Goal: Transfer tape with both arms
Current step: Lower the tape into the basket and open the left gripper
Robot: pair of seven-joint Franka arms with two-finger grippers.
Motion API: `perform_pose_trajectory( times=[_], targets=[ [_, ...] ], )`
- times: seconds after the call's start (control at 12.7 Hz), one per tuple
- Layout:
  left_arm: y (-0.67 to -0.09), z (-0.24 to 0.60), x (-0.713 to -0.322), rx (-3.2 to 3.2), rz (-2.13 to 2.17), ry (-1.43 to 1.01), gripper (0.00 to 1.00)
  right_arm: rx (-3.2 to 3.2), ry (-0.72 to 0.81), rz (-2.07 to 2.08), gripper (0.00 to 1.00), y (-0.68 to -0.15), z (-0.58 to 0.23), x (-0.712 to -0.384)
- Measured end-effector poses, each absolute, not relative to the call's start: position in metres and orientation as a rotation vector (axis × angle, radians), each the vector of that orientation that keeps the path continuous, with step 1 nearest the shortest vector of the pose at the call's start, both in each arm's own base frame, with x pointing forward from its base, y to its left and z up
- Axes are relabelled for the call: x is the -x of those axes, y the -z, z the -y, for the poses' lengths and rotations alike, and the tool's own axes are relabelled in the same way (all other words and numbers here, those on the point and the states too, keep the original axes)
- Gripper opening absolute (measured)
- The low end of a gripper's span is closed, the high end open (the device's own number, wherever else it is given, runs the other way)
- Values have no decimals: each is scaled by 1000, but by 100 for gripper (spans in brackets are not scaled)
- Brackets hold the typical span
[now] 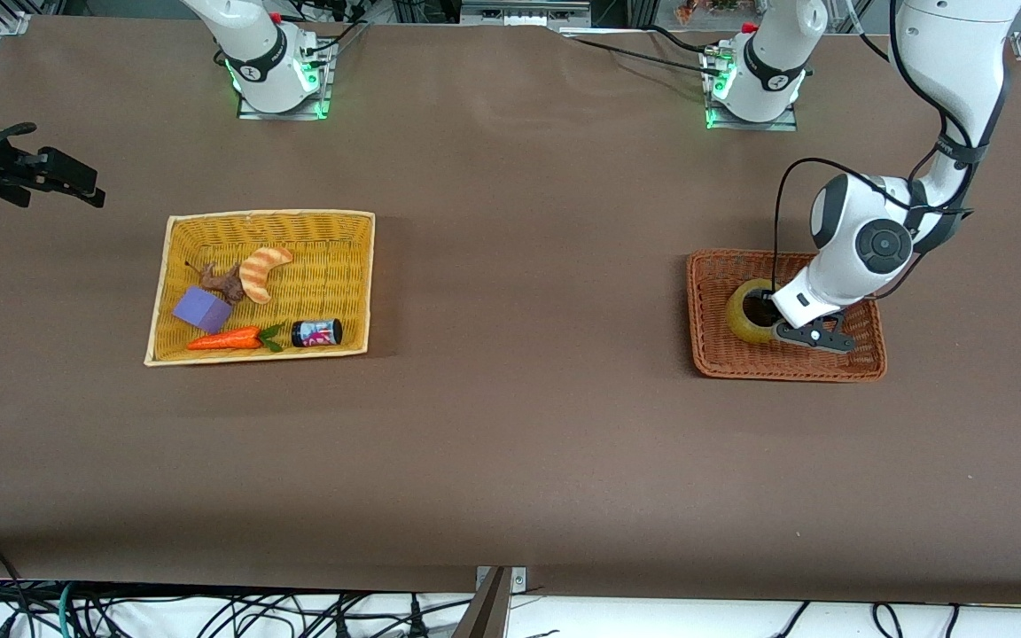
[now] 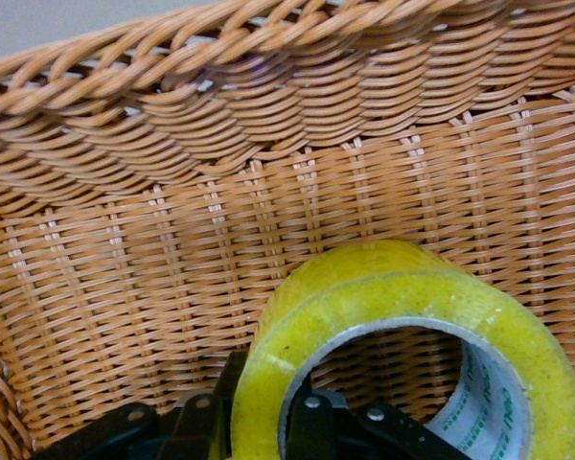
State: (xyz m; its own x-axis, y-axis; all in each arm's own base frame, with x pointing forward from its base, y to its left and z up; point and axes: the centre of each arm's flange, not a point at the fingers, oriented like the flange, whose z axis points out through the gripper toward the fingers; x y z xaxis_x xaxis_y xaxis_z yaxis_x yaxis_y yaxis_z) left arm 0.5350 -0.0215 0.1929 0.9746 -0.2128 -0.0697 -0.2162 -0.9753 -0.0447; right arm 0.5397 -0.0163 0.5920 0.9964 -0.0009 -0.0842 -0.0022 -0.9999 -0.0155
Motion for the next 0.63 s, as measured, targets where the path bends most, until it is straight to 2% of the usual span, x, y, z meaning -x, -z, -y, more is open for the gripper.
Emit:
perform_pose_trajectory(
  times=[0.24, 0.47, 0.63],
  targets=[
    [-197, 21, -540, 3069, -331, -91, 27, 3122, -132, -3, 100, -592, 16, -540],
    [-228, 18, -560, 3052, -313, -184, 54, 3122, -132, 2, 100, -592, 14, -540],
    [-279, 19, -585, 3044, -279, -280, 76, 3122, -132, 6, 100, -592, 13, -540]
  ],
)
